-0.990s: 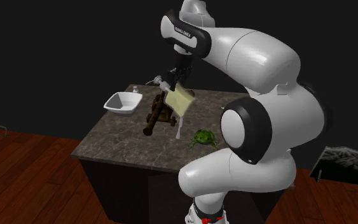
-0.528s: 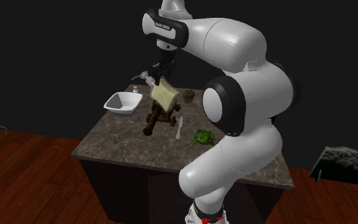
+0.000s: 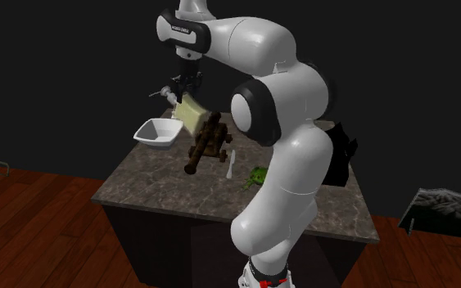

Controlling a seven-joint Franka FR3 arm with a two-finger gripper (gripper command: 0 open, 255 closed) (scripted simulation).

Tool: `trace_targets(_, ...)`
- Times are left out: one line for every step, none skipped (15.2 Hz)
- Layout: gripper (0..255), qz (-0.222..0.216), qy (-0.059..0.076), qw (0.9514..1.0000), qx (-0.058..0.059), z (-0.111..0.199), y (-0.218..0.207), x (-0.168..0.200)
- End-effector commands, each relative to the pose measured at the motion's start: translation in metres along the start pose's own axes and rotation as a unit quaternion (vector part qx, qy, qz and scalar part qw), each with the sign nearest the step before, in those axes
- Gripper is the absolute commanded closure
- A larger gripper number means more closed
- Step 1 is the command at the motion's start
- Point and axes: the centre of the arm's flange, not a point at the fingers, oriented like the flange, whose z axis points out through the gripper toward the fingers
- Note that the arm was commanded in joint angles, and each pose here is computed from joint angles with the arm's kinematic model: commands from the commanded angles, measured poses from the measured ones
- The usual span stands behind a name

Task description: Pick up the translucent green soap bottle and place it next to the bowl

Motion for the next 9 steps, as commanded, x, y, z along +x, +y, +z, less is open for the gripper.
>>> trace_targets(255, 0.0, 0.0, 1.0, 0.0, 0.004, -0.001, 0.026)
trace_targets(255, 0.0, 0.0, 1.0, 0.0, 0.006, -0.002, 0.039)
trace_targets(255, 0.0, 0.0, 1.0, 0.0, 0.008, -0.003, 0.052)
trace_targets(255, 0.0, 0.0, 1.0, 0.0, 0.01, -0.004, 0.065)
trace_targets(255, 0.0, 0.0, 1.0, 0.0, 0.013, -0.006, 0.078)
trace_targets(255, 0.0, 0.0, 1.0, 0.0, 0.015, -0.007, 0.091)
trace_targets(255, 0.0, 0.0, 1.0, 0.0, 0.017, -0.008, 0.104)
trace_targets(255, 0.0, 0.0, 1.0, 0.0, 0.021, -0.01, 0.125)
trace_targets(255, 0.0, 0.0, 1.0, 0.0, 0.026, -0.009, 0.124)
